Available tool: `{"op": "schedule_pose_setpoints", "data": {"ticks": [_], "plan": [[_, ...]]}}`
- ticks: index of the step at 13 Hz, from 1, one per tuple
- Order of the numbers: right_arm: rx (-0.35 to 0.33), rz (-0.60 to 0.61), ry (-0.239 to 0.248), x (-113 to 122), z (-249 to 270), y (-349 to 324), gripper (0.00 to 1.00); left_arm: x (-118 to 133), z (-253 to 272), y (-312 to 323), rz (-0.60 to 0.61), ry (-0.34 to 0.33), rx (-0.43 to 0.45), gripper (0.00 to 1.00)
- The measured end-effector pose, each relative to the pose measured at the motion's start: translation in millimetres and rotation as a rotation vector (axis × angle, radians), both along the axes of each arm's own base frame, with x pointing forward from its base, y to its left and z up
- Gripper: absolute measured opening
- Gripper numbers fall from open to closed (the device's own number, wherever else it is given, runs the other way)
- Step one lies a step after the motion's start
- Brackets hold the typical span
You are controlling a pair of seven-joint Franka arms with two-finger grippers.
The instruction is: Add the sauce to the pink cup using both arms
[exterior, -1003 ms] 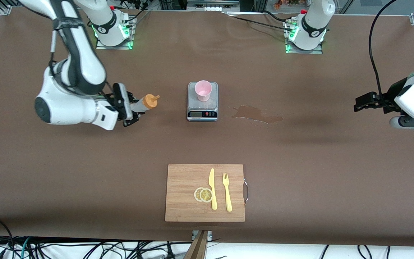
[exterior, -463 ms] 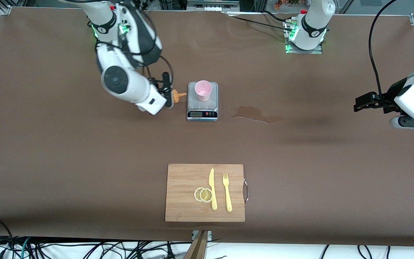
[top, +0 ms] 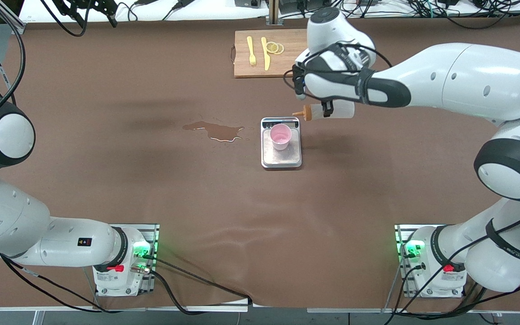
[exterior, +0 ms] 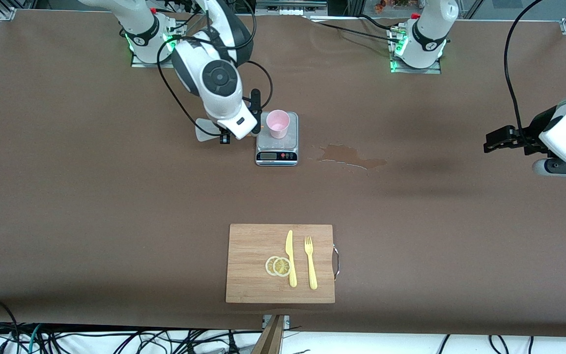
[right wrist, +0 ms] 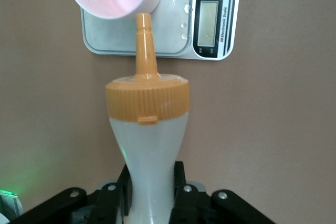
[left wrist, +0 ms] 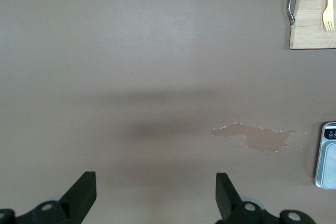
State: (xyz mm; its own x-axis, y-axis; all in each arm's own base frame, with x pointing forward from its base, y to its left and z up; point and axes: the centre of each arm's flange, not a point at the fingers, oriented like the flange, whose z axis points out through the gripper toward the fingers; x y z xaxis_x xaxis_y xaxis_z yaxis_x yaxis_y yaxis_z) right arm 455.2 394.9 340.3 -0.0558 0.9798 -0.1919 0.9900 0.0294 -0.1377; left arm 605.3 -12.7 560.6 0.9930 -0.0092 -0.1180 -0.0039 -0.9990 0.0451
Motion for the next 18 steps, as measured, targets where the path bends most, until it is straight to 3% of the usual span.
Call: {"op": "schedule_pose_setpoints", "data": {"ticks": [8,11,18], "plan": [[-0.242,-0.044,-0.156,-68,-8,49,0.33,0,0,1,0.001,0.0,0.0,1.0],[-0.267,-0.056,-0.189,-80,-8,57,0.33,0,0,1,0.001,0.0,0.0,1.0],[-0.269,-0.071,-0.197,-80,-8,57,0.33,0,0,1,0.001,0.0,0.0,1.0]]}}
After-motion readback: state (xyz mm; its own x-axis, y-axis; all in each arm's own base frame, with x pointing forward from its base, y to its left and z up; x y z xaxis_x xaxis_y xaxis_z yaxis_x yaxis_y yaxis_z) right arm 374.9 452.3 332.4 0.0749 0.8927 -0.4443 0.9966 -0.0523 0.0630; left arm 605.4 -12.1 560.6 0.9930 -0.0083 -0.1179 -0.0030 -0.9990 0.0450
